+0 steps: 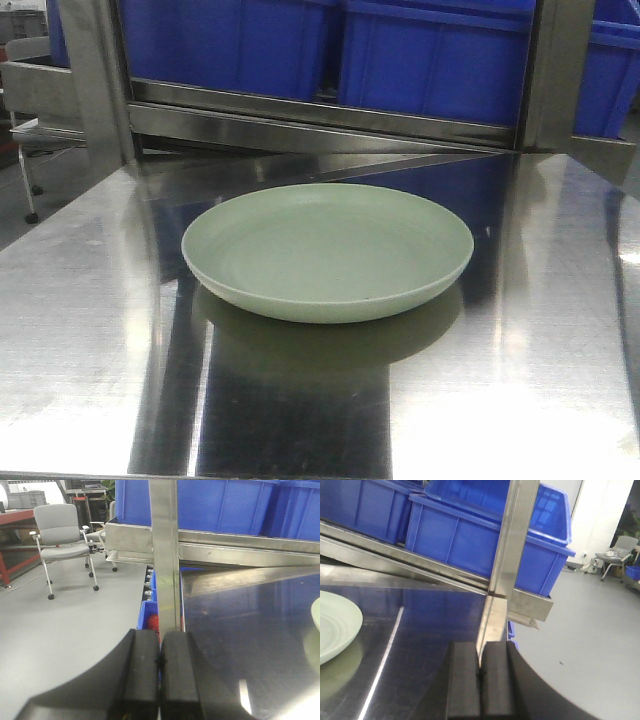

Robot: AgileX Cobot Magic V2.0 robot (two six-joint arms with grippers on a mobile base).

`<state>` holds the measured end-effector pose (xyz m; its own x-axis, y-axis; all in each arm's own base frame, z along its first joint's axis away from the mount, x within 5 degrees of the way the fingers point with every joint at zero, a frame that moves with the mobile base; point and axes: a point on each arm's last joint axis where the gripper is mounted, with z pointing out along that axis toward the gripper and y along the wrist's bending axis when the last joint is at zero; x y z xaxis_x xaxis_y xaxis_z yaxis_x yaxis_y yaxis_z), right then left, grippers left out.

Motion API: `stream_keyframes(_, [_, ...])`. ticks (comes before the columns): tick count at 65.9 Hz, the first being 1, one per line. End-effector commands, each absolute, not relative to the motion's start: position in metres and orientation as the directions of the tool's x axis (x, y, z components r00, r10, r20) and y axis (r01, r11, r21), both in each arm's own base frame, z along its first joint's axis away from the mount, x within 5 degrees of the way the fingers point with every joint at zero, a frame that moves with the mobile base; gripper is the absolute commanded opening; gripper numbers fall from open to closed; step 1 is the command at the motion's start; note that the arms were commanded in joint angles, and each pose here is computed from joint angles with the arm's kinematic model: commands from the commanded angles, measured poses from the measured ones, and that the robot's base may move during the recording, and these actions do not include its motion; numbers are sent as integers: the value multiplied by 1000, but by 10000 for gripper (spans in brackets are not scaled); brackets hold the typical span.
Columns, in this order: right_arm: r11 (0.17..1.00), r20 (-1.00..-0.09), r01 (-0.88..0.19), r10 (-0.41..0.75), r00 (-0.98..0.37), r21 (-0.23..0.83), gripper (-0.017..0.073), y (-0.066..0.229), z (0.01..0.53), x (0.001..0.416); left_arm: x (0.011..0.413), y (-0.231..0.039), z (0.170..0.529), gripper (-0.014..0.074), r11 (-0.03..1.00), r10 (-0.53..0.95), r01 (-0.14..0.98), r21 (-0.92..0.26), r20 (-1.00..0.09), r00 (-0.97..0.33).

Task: Place green plate on second shelf with right arm

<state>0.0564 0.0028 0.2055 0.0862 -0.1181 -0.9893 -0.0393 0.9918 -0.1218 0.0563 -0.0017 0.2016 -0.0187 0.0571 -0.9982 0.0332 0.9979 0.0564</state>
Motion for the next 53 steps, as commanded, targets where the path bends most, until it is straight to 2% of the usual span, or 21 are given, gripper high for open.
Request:
stream_keyframes(1, [989, -966, -24, -134, 219, -143, 50, 3, 221, 52, 56, -2, 196, 130, 999, 39, 36, 40, -999, 38])
stream_keyframes(9, [991, -960, -23, -124, 249, -134, 50, 3, 224, 52, 56, -2, 196, 130, 999, 39, 36, 40, -999, 38])
stream_keyframes(27, [995, -909, -19, -85, 407, -102, 50, 4, 239, 47, 56, -2, 196, 130, 999, 39, 36, 40, -999, 38])
stream_keyframes(35, [994, -849, -93, 96, 519, 56, 50, 3, 251, 41, 56, -2, 196, 130, 999, 39, 36, 40, -999, 38])
stream_keyframes(44, [991, -767, -117, 128, 629, 69, 50, 2, 289, 27, 56, -2, 196, 130, 999, 39, 36, 40, -999, 38])
stream_keyframes(53, [994, -756, -100, 103, 647, 49, 50, 1, 346, 17, 56, -2, 196, 130, 999, 39, 36, 40, -999, 38])
